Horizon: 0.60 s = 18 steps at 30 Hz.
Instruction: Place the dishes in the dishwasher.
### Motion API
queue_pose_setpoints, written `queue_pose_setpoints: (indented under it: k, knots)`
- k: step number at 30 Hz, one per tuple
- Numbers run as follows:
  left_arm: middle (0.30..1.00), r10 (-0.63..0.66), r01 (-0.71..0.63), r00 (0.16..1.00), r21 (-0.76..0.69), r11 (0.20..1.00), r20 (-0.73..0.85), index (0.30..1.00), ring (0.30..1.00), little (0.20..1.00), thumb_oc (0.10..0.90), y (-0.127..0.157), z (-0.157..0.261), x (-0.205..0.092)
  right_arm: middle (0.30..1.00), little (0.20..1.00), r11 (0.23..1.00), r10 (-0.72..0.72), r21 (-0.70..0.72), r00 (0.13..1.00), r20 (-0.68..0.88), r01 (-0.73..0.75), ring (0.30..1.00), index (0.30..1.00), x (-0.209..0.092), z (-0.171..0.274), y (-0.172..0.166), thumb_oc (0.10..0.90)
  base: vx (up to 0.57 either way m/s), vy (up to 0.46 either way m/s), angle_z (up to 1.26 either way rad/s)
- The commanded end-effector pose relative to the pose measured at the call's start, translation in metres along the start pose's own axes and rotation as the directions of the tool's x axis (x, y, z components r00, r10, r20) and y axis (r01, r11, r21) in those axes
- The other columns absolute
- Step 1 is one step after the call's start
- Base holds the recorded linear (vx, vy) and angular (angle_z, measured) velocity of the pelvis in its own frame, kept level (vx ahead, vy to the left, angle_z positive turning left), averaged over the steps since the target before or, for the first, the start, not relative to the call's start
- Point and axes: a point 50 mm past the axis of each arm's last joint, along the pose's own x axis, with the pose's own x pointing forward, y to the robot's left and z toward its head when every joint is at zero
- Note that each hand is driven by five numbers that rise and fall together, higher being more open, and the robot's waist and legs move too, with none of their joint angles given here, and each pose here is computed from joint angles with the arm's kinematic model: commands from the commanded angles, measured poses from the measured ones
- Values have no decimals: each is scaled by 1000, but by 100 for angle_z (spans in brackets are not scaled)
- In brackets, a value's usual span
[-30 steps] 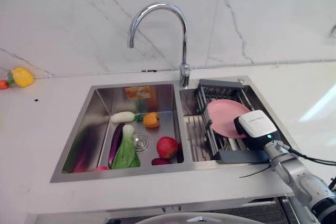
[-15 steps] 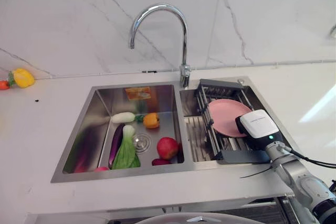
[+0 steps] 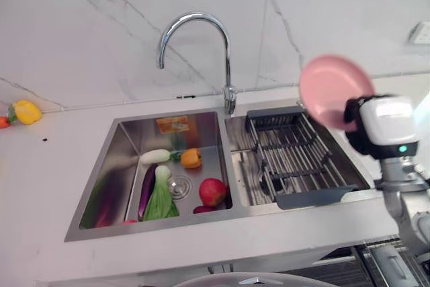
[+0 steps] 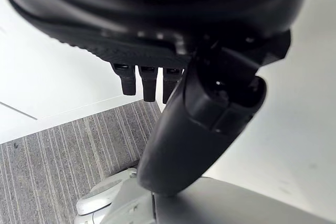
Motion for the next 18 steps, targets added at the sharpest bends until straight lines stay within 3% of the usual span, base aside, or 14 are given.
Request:
queue_pose_setpoints:
  k: [1, 4, 8, 15, 18]
  knots:
    - [900, -16, 10, 995, 62, 998, 98, 900, 900, 900, 800, 0, 38, 2, 300, 300, 898, -440, 21, 898, -7, 440, 300, 300, 55, -3, -68, 400, -5, 1, -5]
    - [900, -7, 1, 994, 52, 999, 105, 900, 900, 900, 800, 3, 42, 2, 300, 300, 836, -543, 67, 839, -35, 544, 300, 300, 66, -2, -91, 400, -2, 0, -1]
    - [900, -3, -2, 993, 47, 999, 116, 900, 900, 900, 800, 5, 45, 2, 300, 300, 832, -548, 74, 835, -48, 550, 300, 300, 65, -5, -98, 400, 0, -2, 1]
    - [900, -25, 18, 994, 66, 998, 106, 900, 900, 900, 800, 4, 39, 2, 300, 300, 905, -413, 83, 909, -55, 416, 300, 300, 47, -14, -83, 400, 1, -1, 0]
    - [900, -37, 31, 994, 52, 998, 105, 900, 900, 900, 800, 3, 38, 2, 300, 300, 970, -231, 46, 966, -117, 238, 300, 300, 24, -33, -56, 400, -22, -4, -1]
